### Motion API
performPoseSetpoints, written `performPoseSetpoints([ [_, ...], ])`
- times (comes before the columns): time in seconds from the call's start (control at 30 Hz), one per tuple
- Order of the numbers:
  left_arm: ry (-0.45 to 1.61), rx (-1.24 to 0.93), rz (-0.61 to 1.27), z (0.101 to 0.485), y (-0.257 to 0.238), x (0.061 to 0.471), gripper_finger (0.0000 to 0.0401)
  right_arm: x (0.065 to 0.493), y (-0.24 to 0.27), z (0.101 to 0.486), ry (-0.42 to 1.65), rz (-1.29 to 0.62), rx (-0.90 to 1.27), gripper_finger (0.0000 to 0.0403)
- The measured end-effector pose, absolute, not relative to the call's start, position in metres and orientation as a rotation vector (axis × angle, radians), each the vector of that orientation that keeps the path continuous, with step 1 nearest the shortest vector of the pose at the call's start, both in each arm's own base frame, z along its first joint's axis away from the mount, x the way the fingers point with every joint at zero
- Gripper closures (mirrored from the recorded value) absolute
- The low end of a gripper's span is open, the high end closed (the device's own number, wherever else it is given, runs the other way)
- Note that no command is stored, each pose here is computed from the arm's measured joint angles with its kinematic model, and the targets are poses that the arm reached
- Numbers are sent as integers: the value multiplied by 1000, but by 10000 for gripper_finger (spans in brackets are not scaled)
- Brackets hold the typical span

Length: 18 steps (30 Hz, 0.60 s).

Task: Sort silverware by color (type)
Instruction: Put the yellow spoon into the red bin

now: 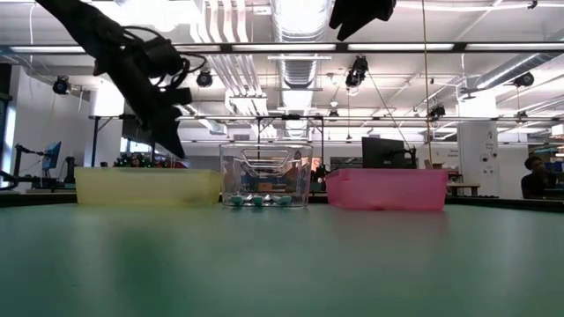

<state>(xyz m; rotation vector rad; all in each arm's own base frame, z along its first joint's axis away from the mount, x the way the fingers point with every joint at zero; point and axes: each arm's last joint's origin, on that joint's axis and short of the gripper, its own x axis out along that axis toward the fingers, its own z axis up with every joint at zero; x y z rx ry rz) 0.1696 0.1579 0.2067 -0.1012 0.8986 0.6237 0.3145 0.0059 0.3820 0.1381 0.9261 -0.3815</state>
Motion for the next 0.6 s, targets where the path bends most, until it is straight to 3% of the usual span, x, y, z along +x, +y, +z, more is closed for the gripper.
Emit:
performPoseSetpoints([
  [0.27, 738, -36, 558, 219, 125, 173, 365, 316, 15, 366, 952, -416, 228, 197],
  [0.6, 412, 113, 445, 262, 90, 181, 365, 314, 29, 326, 1060, -478, 442, 197],
])
